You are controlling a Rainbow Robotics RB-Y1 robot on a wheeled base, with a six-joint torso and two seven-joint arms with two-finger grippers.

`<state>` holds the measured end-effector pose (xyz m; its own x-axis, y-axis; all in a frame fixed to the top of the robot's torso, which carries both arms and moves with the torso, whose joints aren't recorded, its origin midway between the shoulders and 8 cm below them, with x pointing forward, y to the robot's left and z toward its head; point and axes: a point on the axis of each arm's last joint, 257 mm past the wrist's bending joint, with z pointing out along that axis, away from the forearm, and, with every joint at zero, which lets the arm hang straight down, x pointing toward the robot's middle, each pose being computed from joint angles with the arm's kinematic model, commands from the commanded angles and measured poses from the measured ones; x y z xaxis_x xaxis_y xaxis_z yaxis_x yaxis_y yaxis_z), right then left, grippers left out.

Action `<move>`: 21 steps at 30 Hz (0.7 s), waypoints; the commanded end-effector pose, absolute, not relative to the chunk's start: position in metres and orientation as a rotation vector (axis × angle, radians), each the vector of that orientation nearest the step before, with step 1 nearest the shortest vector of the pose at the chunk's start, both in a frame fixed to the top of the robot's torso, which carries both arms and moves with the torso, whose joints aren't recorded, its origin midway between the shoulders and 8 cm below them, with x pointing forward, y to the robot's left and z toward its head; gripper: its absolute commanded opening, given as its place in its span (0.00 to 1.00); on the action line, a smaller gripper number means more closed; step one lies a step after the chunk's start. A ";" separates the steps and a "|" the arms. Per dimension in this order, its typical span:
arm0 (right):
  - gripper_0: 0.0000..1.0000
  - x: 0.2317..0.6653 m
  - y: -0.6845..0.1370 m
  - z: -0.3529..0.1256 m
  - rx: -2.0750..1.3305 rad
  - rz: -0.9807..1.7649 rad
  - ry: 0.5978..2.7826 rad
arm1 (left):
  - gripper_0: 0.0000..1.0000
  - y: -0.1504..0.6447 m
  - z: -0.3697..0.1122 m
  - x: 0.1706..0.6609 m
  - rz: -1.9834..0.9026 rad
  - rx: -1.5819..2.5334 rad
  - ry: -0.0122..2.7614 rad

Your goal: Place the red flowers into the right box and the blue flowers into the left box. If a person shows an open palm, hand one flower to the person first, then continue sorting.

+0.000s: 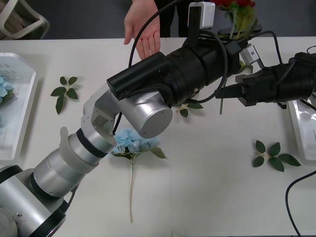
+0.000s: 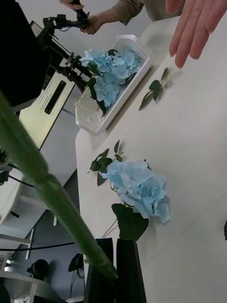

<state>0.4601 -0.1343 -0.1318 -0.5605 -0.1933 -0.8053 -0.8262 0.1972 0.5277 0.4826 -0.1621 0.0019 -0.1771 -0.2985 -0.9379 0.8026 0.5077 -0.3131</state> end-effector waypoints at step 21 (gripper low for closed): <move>0.00 0.575 -0.123 -0.036 -0.652 1.112 1.653 | 1.00 -0.187 0.036 0.459 -1.113 0.505 1.361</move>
